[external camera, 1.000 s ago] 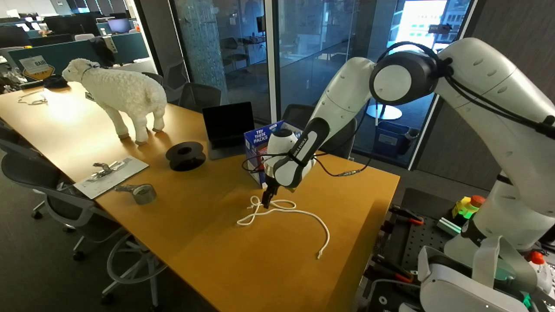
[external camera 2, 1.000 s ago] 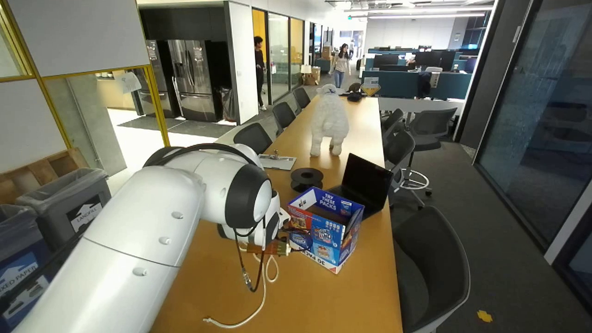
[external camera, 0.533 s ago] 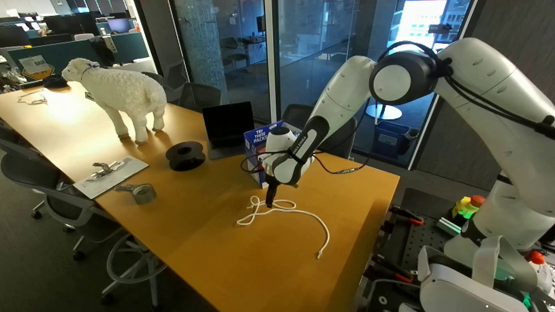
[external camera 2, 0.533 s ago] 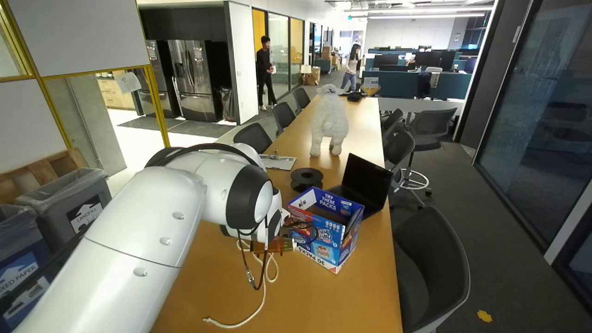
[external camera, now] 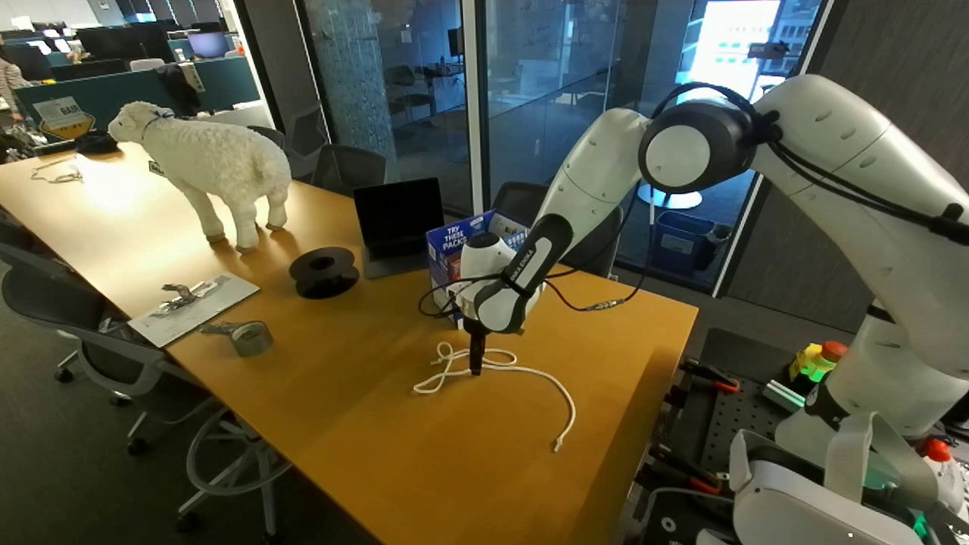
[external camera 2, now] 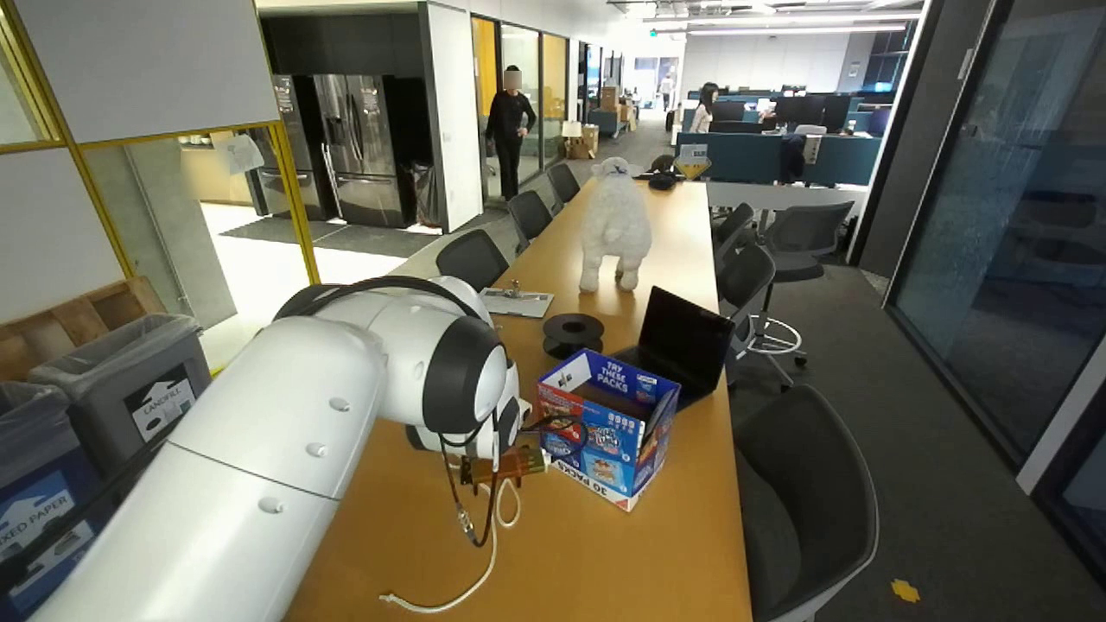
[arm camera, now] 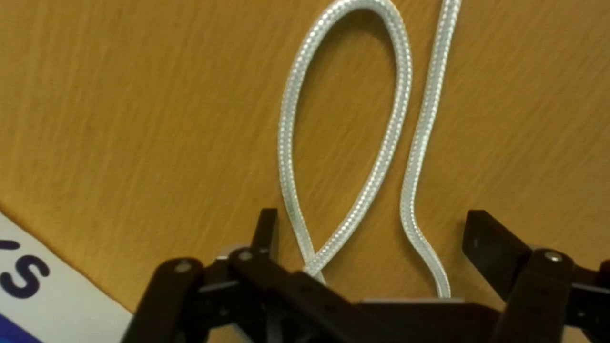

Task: Place the two white ropes inside the blue box

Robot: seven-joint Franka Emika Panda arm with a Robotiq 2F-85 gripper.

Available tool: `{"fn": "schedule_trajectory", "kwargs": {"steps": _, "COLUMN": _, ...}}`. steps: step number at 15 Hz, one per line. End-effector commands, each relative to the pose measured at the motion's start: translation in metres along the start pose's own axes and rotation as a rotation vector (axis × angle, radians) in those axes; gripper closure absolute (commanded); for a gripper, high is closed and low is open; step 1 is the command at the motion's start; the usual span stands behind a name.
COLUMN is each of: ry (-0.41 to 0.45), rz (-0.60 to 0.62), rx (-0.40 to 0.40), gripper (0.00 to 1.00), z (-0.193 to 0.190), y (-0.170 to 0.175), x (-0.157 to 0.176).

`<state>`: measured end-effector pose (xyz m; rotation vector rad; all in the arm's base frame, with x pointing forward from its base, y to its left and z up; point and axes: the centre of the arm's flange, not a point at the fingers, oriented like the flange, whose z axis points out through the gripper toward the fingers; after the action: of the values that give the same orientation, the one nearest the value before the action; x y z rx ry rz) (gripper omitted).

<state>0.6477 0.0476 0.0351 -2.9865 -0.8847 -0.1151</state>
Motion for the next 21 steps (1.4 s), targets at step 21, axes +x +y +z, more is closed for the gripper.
{"fn": "schedule_trajectory", "kwargs": {"steps": 21, "ry": -0.031, "rz": -0.094, "rx": -0.047, "gripper": 0.00, "z": 0.0062, "y": 0.0053, "x": 0.0203}}
